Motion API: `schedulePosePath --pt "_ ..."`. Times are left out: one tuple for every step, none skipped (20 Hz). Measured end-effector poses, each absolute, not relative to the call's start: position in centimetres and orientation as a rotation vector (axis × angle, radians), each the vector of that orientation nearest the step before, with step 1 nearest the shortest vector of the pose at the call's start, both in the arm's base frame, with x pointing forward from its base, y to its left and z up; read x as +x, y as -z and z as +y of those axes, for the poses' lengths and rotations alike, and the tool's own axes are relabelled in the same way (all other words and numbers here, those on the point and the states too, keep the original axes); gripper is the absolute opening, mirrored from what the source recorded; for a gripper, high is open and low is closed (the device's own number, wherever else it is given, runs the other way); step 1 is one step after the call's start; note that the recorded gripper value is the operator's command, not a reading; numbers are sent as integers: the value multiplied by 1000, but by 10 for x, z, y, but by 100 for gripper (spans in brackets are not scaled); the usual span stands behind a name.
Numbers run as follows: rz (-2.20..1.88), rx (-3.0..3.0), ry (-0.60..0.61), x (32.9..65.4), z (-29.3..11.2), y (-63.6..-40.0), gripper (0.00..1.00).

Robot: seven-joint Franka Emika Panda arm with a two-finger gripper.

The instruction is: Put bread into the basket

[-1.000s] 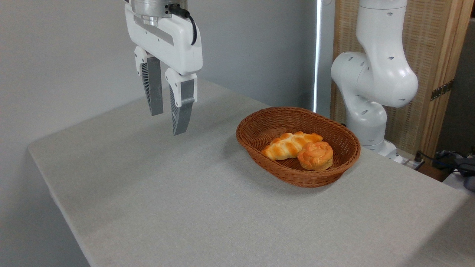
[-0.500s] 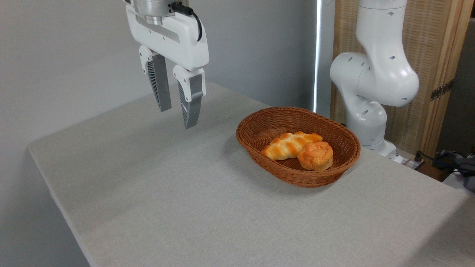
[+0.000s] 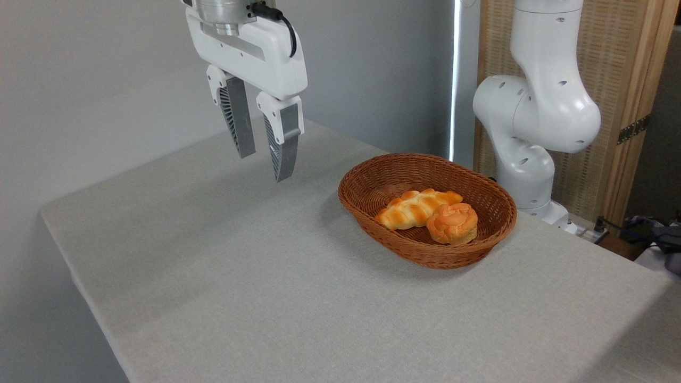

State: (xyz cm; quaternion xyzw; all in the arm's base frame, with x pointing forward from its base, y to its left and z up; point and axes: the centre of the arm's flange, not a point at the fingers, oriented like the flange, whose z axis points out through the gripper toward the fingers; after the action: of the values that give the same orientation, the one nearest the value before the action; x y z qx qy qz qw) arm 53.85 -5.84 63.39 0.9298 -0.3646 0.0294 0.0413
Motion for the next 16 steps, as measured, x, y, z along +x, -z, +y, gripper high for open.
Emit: schedulePosePath --pt "-1117 2849 -88 538 -58 -635 100" --pt "-1121 2859 -84 538 -57 -635 100" --pt "-1126 2874 -77 539 -55 -635 100" --pt "-1131 2886 -72 539 -53 -634 100" --pt "-1134 2892 -69 539 -53 -634 100" --pt "-1134 2894 -68 539 -52 -634 100" --pt "-1134 2894 -68 539 -52 -634 100" --pt "-1135 2894 -68 539 -52 -634 100" --pt "-1135 2895 -67 539 -52 -634 100" --pt "-1136 2896 -67 539 -52 -634 100" --pt "-1136 2897 -66 539 -52 -634 100" --pt "-1136 2897 -66 539 -52 -634 100" --pt "-1136 2898 -66 539 -52 -634 100" --pt "-1136 2898 -66 539 -52 -634 100" --pt "-1136 2898 -66 539 -52 -634 100" --pt "-1136 2898 -66 539 -52 -634 100"
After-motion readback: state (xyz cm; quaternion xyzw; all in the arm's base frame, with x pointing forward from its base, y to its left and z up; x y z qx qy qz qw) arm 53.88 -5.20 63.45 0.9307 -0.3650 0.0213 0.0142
